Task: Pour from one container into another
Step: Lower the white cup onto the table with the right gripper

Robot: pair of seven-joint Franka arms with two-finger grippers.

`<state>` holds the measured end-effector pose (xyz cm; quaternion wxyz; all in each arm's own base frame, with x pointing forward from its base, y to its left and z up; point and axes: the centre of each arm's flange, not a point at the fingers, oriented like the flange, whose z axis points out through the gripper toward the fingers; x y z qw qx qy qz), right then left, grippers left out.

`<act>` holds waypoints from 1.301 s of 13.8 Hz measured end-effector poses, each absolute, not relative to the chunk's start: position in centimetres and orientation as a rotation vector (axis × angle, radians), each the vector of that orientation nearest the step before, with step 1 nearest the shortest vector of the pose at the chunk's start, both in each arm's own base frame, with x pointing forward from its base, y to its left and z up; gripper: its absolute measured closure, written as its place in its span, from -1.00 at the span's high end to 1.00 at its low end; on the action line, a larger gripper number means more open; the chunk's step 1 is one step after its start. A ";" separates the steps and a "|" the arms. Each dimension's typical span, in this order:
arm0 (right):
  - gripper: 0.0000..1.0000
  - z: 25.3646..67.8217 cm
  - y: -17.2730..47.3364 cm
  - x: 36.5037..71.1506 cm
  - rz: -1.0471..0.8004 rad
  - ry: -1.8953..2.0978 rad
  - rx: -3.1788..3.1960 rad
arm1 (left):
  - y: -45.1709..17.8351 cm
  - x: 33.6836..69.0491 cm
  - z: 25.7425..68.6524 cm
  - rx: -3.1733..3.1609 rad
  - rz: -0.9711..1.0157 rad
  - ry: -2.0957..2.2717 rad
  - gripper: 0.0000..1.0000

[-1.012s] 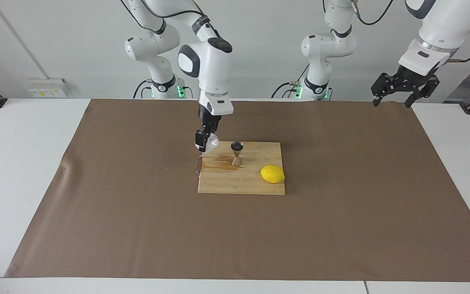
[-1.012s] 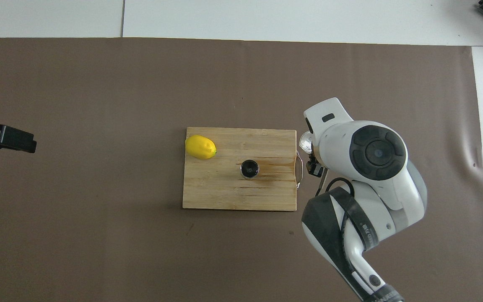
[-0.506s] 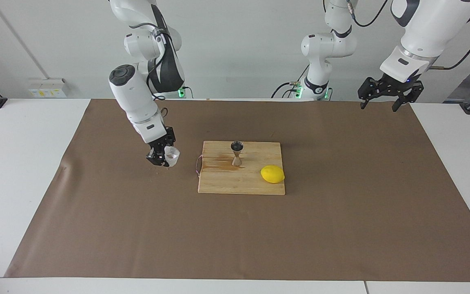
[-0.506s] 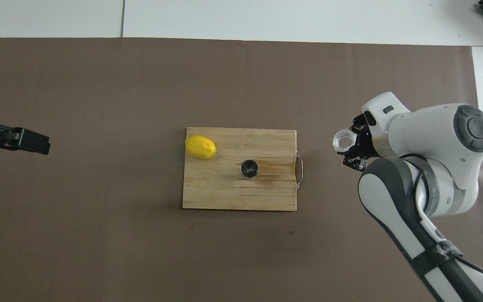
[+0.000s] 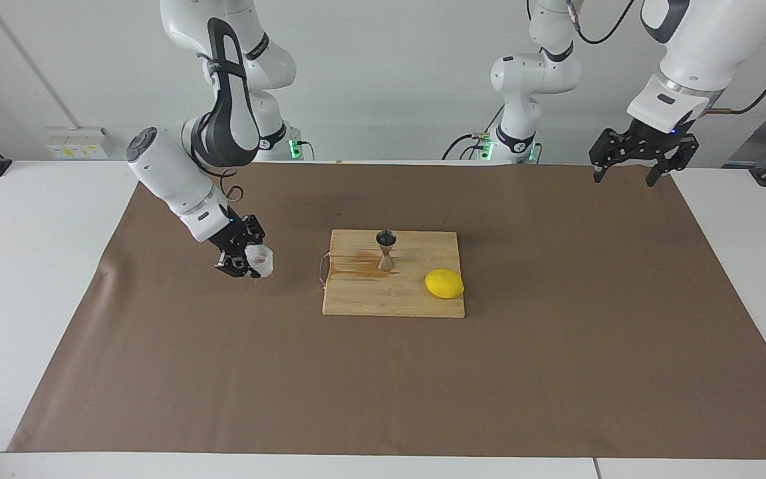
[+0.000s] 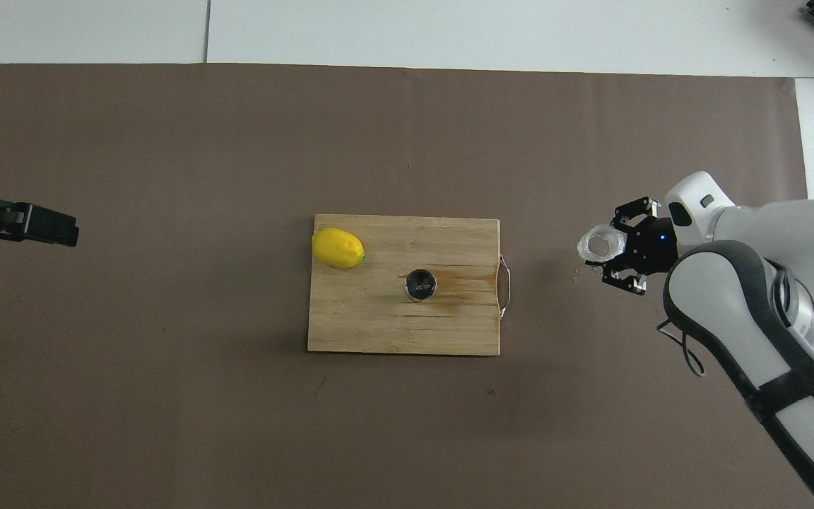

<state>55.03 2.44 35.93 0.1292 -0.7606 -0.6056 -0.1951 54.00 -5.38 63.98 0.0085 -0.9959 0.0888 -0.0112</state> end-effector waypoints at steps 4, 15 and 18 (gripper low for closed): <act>0.03 32.7 1.4 54.2 -0.625 -1.758 -2.134 | -5.2 54.1 64.0 -3.117 -0.047 0.272 1.00; 0.04 26.6 -0.7 52.9 -0.635 -1.733 -2.038 | -5.2 54.1 63.9 -3.118 -0.044 0.272 1.00; 0.59 26.6 -0.6 52.9 -0.632 -1.729 -2.026 | -5.2 54.1 63.9 -3.118 -0.044 0.272 1.00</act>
